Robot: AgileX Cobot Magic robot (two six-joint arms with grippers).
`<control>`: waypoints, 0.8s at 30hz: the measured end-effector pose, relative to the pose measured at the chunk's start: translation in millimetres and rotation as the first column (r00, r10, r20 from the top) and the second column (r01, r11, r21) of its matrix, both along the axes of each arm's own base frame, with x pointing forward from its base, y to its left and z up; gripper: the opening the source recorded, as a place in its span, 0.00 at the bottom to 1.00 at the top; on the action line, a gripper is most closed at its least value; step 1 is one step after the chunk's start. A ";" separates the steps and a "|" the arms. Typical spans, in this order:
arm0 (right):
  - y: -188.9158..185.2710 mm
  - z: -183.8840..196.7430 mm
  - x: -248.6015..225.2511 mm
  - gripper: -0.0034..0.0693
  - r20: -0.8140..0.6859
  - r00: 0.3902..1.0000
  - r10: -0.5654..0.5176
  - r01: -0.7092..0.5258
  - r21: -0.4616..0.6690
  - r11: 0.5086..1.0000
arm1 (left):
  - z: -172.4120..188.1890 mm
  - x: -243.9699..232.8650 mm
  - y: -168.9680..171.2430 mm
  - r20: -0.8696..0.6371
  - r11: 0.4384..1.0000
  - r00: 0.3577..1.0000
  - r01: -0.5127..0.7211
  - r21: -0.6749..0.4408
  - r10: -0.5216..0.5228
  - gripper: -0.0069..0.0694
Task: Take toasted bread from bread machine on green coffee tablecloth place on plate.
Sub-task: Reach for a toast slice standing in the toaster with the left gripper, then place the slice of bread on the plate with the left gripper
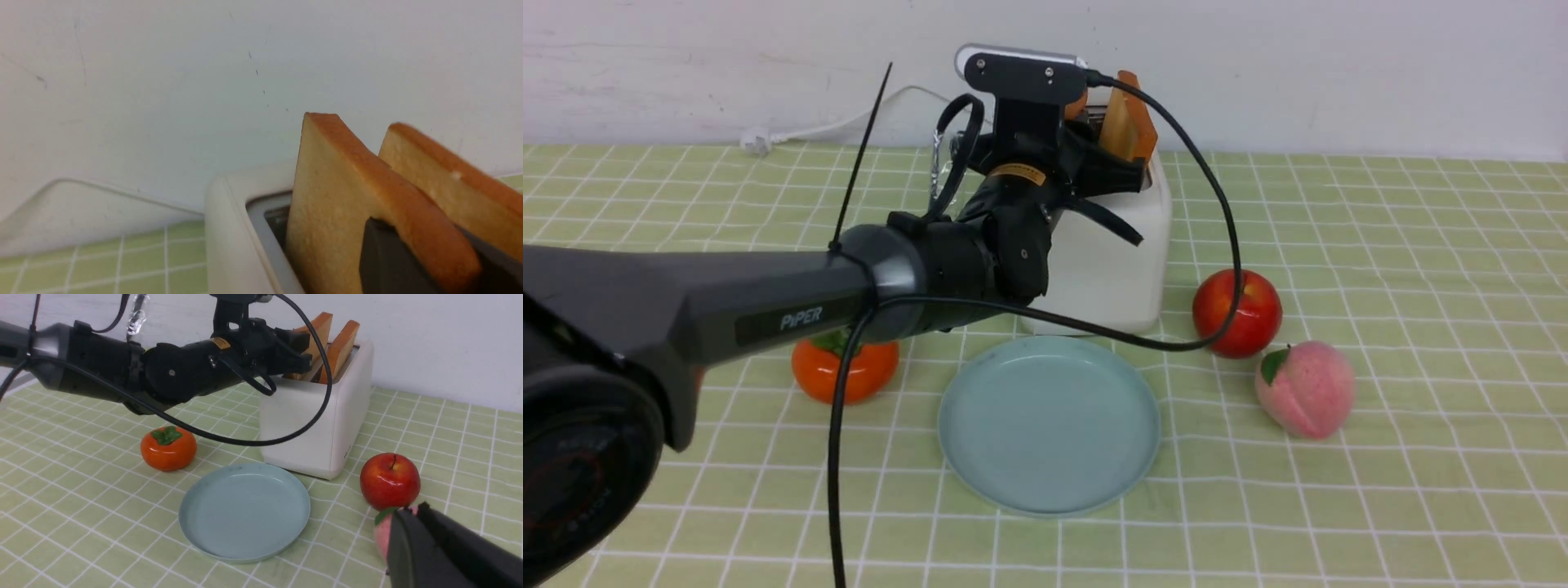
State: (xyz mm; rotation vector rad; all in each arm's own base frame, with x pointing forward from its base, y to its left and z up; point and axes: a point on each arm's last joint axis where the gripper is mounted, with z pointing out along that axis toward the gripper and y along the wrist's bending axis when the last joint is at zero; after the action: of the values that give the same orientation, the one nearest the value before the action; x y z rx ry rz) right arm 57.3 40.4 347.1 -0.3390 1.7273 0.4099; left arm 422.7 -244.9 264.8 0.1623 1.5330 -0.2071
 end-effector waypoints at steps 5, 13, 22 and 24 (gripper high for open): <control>-0.5 1.0 0.4 0.07 0.016 1.000 0.001 -0.001 -0.005 1.000 | 57.9 -17.5 11.0 0.110 1.000 0.994 -0.001 -0.026 0.003 0.23; 0.2 2.1 0.3 0.07 0.020 1.000 0.006 -0.006 0.015 1.000 | 159.6 -80.9 32.6 0.097 0.975 0.976 0.205 -0.080 -0.198 0.23; 0.5 2.4 -3.0 0.07 0.027 1.000 0.012 -0.012 0.014 1.000 | 144.2 -141.5 37.8 -0.480 0.808 0.668 0.564 -0.174 -0.569 0.23; 1.1 2.4 -6.9 0.07 0.032 0.999 0.021 -0.022 0.013 1.000 | 128.2 -140.0 45.9 -0.556 0.819 0.625 0.537 -0.203 -0.548 0.23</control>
State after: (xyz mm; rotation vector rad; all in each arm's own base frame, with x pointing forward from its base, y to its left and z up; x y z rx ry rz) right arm 50.4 41.5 349.5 -0.3530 1.6901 0.4292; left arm 282.7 -199.0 393.1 0.6041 2.0802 -0.8287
